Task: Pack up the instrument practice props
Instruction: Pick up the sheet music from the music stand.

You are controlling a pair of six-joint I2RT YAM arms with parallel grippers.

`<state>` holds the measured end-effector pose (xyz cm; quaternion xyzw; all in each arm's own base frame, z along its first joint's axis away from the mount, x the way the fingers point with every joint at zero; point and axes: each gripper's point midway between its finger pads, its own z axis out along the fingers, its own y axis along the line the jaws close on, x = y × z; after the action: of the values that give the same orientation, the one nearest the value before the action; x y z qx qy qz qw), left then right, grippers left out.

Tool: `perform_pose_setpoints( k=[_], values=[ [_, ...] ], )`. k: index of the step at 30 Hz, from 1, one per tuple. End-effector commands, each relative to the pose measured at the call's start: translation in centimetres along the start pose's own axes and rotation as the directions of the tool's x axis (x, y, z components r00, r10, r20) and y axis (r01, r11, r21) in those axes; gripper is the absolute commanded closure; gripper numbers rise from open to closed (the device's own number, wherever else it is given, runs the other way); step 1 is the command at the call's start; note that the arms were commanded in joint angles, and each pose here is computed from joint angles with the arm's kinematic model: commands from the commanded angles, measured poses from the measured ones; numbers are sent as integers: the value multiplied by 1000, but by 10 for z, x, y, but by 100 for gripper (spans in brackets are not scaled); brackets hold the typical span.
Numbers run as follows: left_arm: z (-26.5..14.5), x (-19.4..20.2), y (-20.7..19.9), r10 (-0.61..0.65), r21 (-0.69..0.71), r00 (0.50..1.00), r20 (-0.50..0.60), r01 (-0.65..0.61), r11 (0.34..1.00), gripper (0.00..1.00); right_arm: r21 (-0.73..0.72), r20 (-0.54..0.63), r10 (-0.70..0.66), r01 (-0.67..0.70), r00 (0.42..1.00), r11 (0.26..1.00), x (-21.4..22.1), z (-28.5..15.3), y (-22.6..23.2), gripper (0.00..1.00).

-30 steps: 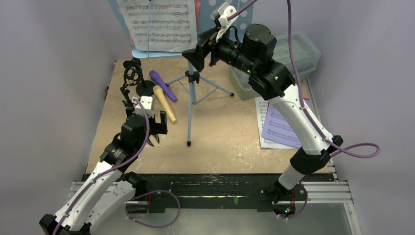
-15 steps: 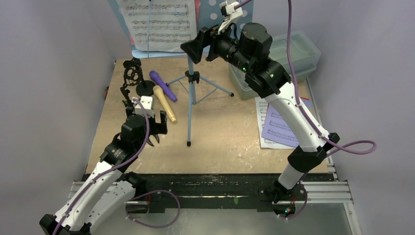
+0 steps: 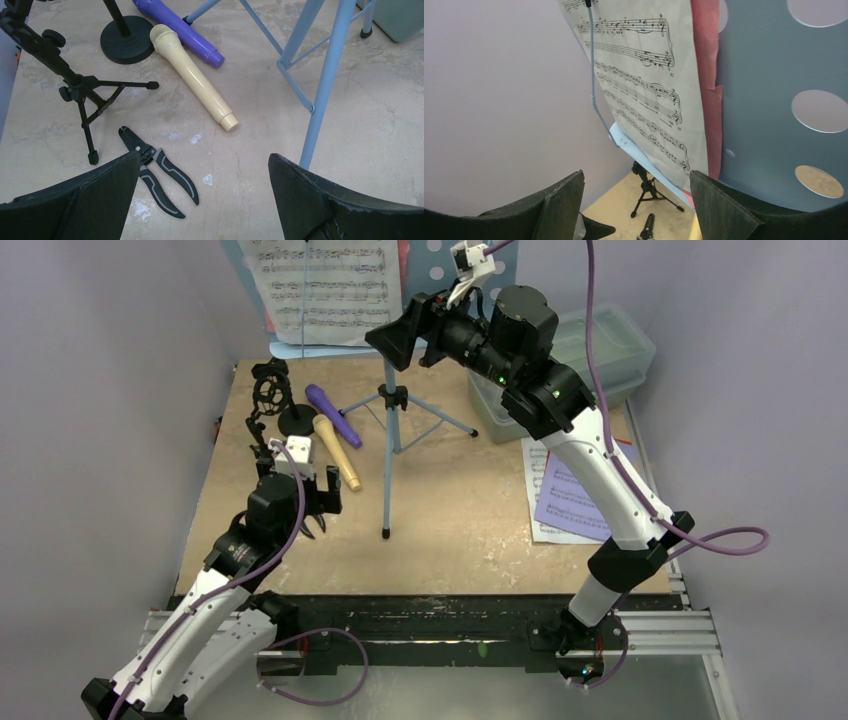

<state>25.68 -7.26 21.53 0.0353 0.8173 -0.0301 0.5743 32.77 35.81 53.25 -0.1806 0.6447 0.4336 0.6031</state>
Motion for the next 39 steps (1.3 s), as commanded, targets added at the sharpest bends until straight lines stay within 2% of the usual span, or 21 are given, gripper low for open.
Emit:
perform_pose_setpoints(
  k=[1, 5, 11, 21, 25, 32, 39],
  values=[
    [0, -9, 1, 1, 2, 1000, 31, -1, 1000, 0, -100, 47, 7, -2, 999, 995, -20, -8, 23, 20],
    [1, -9, 1, 2, 1, 1000, 31, -2, 1000, 0, -105, 55, -6, 11, 998, 994, -22, -9, 24, 22],
    [1, -9, 1, 3, 2, 1000, 30, -3, 1000, 0, 64, 113, -76, 69, 991, 996, -36, -6, -7, 17],
    [2, -8, 1, 3, 1, 1000, 24, -3, 1000, 0, 75, 107, -76, 69, 991, 995, -30, 4, -12, 16],
    [2, -8, 1, 3, 3, 1000, 23, -3, 1000, 0, 51, 95, -78, 73, 992, 996, -26, 7, -9, 16],
    [4, -7, -1, 6, 10, 1000, 16, -6, 1000, 0, -50, 85, -85, 89, 993, 995, -27, 3, 10, 26],
    [4, -6, 0, 7, 9, 1000, 13, -7, 1000, 0, -111, 96, -93, 104, 991, 988, -36, -6, 26, 28]
  ],
)
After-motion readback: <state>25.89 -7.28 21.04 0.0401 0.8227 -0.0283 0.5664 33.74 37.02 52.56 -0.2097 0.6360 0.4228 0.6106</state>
